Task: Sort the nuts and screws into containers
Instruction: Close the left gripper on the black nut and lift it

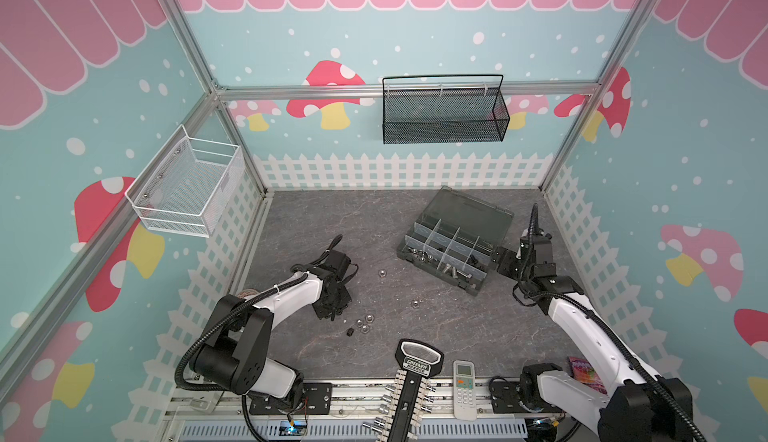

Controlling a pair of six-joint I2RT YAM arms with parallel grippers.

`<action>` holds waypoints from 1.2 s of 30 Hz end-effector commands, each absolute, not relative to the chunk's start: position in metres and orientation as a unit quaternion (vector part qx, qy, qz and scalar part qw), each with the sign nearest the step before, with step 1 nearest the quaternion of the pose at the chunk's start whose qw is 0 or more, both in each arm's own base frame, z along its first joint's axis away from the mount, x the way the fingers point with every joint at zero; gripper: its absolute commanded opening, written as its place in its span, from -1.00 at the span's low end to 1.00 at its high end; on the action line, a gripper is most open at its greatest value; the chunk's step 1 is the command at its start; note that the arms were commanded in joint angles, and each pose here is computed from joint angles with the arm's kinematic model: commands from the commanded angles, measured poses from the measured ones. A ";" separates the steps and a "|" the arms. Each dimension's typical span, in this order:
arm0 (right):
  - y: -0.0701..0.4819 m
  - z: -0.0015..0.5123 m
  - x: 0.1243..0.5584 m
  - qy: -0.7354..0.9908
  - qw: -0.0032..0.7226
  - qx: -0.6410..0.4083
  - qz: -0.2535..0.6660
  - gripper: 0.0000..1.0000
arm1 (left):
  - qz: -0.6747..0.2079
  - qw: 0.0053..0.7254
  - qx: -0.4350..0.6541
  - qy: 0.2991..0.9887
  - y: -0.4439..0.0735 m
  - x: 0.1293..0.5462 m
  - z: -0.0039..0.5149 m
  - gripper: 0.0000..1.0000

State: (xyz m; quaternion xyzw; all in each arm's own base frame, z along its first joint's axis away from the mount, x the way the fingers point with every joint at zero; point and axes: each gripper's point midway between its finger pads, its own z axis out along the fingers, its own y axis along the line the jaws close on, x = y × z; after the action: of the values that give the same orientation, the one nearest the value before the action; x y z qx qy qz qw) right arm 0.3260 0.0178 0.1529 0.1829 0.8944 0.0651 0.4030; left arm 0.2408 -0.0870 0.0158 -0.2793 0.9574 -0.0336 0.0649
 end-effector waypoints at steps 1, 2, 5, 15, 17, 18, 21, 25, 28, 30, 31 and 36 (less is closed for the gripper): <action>0.013 0.150 0.323 0.895 0.401 0.189 0.055 0.96 | -0.020 0.039 -0.260 0.965 -0.088 0.231 0.007 -0.40; 0.013 0.150 0.323 0.895 0.400 0.189 0.054 0.96 | -0.021 0.036 -0.258 0.965 -0.089 0.229 0.007 -0.37; 0.013 0.151 0.324 0.895 0.400 0.188 0.056 0.96 | -0.018 0.030 -0.250 0.968 -0.091 0.225 0.006 -0.34; 0.013 0.152 0.324 0.894 0.402 0.190 0.057 0.96 | -0.011 0.019 -0.253 0.967 -0.090 0.212 0.003 -0.33; 0.013 0.151 0.324 0.894 0.402 0.190 0.056 0.96 | -0.006 0.019 -0.255 0.967 -0.087 0.211 0.003 -0.34; 0.013 0.151 0.323 0.894 0.402 0.190 0.056 0.96 | -0.005 0.020 -0.257 0.966 -0.087 0.210 0.003 -0.33; 0.012 0.150 0.323 0.894 0.401 0.192 0.055 0.96 | 0.001 0.021 -0.259 0.966 -0.085 0.210 0.002 -0.38; 0.012 0.150 0.322 0.894 0.401 0.192 0.054 0.96 | 0.003 0.015 -0.260 0.965 -0.085 0.208 0.002 -0.46; 0.011 0.149 0.320 0.894 0.400 0.193 0.050 0.96 | 0.007 0.015 -0.259 0.966 -0.083 0.206 0.003 -0.49; 0.010 0.149 0.319 0.894 0.401 0.195 0.049 0.96 | 0.005 0.016 -0.261 0.965 -0.083 0.206 0.004 -0.51; 0.009 0.148 0.319 0.894 0.401 0.195 0.049 0.96 | 0.004 0.017 -0.262 0.965 -0.083 0.207 0.004 -0.52; 0.010 0.150 0.319 0.893 0.402 0.195 0.049 0.96 | -0.009 0.039 -0.252 0.967 -0.094 0.217 0.014 -0.54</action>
State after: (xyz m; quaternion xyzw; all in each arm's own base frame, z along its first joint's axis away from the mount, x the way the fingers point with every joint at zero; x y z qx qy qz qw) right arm 0.3247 0.0144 0.1531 0.1868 0.8935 0.0562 0.4044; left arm 0.2345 -0.0940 0.0164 -0.2558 0.9644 -0.0265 0.0613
